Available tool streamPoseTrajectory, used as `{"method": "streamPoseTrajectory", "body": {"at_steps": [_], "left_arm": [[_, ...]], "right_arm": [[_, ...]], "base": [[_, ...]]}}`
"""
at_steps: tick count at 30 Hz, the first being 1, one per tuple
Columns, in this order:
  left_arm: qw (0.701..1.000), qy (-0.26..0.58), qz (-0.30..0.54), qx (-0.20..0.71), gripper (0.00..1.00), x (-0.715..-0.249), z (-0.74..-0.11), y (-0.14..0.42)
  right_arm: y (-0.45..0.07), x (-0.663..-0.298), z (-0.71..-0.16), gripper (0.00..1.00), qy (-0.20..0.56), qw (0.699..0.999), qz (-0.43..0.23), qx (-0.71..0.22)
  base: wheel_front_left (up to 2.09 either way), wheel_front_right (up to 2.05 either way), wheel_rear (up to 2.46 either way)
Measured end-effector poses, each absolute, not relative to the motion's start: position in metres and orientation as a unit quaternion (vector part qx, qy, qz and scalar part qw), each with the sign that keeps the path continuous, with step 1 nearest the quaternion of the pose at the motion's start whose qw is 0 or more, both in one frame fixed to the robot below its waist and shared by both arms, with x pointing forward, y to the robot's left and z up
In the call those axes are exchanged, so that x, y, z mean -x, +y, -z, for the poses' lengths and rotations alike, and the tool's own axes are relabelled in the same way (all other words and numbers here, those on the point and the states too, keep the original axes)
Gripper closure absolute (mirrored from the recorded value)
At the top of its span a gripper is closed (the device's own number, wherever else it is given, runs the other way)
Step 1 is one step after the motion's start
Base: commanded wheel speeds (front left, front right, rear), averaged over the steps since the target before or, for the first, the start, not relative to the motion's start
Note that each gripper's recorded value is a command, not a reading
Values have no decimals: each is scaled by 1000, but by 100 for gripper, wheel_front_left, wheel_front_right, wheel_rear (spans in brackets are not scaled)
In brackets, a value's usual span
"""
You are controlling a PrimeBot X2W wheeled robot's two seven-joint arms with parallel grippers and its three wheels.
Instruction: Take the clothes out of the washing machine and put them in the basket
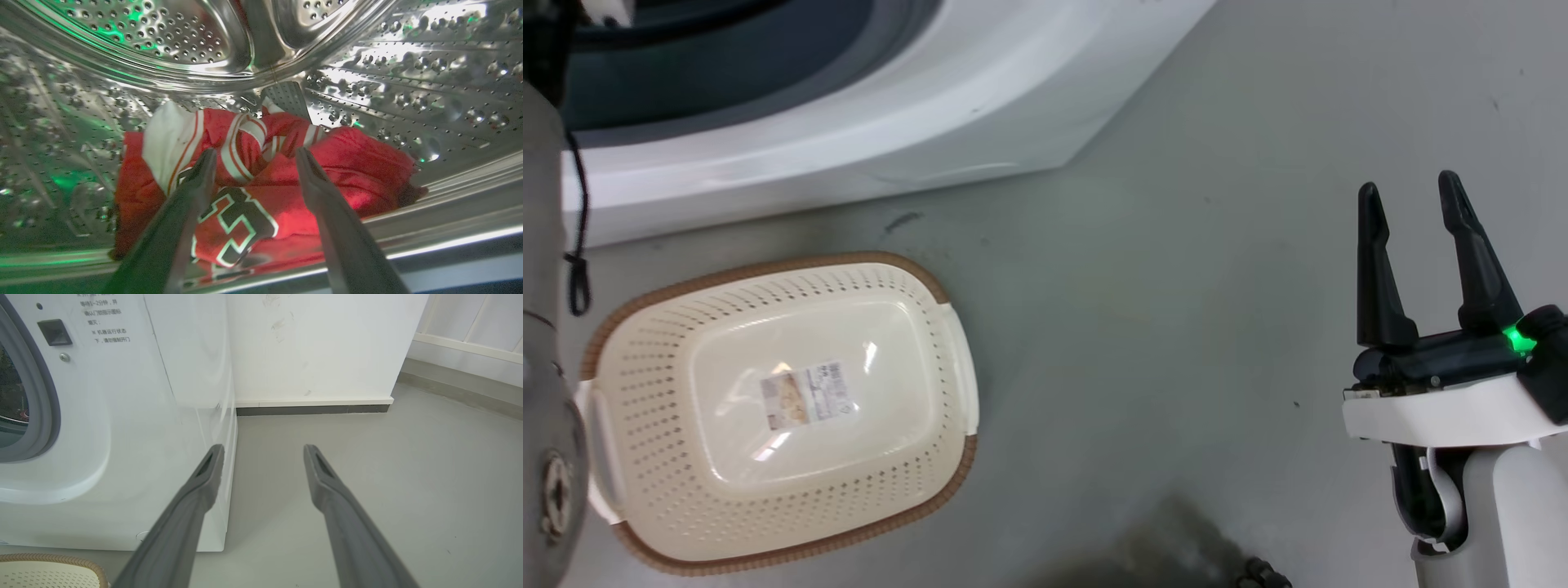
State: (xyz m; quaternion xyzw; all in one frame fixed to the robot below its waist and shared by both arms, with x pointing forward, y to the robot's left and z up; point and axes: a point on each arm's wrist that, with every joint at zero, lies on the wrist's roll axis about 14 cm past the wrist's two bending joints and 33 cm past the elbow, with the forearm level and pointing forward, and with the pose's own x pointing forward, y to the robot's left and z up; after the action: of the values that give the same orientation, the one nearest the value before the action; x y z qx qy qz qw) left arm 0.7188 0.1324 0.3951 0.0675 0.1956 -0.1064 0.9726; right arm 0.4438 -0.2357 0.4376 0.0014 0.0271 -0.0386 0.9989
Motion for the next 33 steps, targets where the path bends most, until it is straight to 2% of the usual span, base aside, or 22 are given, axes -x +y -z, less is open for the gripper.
{"method": "streamPoseTrajectory", "body": {"at_steps": [13,26,27,29,33], "left_arm": [[924,347,128,-99,0,-737,-313,114],[906,393,129,-83,0,-736,-286,112],[905,395,131,-84,31,-736,-285,112],[906,393,131,-89,100,-737,-286,113],[910,382,131,-93,100,-738,-287,117]], "right_arm": [[-254,-446,-407,0,64,996,65,-2],[-260,-445,-395,0,78,994,75,-8],[-261,-445,-395,0,78,994,75,-8],[-261,-446,-395,0,78,994,76,-8],[-261,-448,-397,0,73,994,75,-8]], "base": [[0,0,0],[0,0,0],[0,0,0],[0,0,0],[0,0,0]]}}
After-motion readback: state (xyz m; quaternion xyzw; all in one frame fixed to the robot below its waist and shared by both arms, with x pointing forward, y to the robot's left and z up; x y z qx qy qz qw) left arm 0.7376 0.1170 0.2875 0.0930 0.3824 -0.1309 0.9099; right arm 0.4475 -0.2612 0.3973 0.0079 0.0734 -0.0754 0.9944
